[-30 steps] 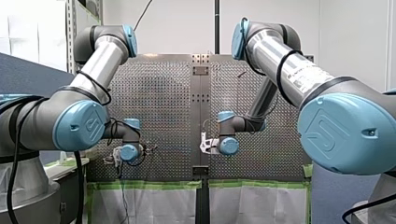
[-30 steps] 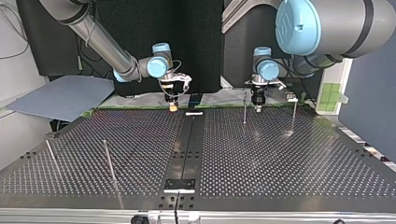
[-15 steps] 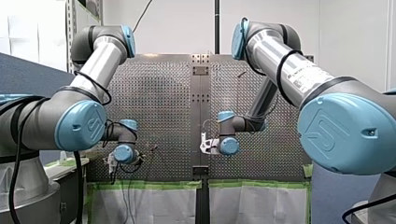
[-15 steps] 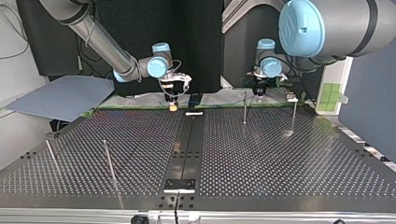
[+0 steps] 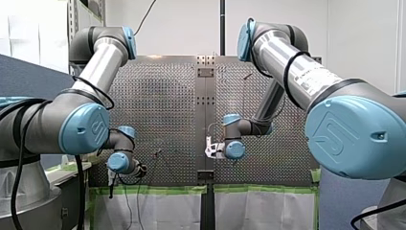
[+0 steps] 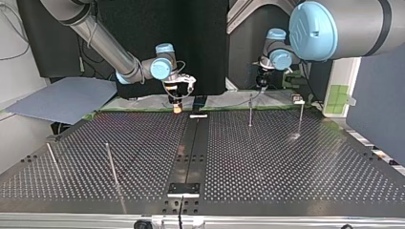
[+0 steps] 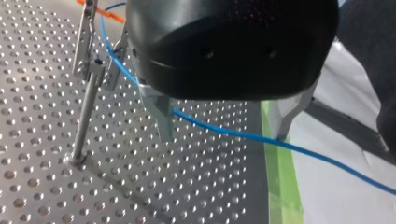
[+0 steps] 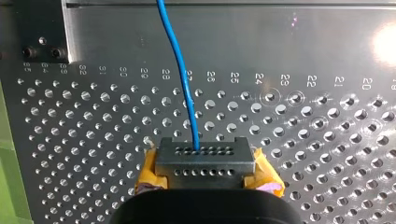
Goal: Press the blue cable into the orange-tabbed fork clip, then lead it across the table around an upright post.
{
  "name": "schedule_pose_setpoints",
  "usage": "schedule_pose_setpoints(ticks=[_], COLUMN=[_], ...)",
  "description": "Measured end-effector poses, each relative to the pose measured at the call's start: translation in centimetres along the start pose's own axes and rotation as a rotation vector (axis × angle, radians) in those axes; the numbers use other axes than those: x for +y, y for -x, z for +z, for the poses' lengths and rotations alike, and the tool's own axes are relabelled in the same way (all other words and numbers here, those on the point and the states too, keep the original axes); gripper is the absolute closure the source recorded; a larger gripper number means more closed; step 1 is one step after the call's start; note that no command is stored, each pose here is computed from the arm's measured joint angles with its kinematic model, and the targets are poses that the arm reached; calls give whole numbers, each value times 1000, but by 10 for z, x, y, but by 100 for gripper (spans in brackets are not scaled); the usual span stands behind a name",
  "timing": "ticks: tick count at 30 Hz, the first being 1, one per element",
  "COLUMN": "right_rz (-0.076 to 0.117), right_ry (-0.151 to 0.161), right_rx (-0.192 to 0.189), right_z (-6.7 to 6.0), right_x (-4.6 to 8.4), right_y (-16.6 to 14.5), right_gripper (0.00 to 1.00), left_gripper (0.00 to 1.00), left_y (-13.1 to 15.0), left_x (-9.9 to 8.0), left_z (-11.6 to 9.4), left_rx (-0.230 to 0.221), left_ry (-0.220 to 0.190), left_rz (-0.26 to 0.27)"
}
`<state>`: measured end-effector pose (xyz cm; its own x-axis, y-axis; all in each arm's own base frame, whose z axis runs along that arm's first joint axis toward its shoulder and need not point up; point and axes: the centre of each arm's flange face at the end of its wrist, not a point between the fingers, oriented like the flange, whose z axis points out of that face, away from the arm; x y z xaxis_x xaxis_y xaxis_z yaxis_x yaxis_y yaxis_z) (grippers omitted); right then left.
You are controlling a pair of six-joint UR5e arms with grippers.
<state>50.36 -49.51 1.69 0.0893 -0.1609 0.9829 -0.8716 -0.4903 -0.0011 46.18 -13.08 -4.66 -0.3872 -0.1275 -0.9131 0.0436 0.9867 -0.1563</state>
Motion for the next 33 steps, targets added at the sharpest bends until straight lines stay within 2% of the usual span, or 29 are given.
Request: schedule_pose_setpoints(ticks=[15,25,28,33], right_rz=[-1,-1,-1,-1], right_ry=[0,0,0,0], right_rx=[-3,-5,-5,-6], right_z=[0,0,-1,-1], right_x=[0,0,0,0], right_y=[0,0,1,1], right_gripper=[100,100,100,100], left_gripper=[0,0,0,0], left_y=[29,51,58,59], left_x=[-12,-14,-17,-26], left_z=[-8,-33,-38,-41], left_rx=[-53,-101,-117,-122], left_ry=[-148,-122,-131,-168], left_rz=[37,21,26,36])
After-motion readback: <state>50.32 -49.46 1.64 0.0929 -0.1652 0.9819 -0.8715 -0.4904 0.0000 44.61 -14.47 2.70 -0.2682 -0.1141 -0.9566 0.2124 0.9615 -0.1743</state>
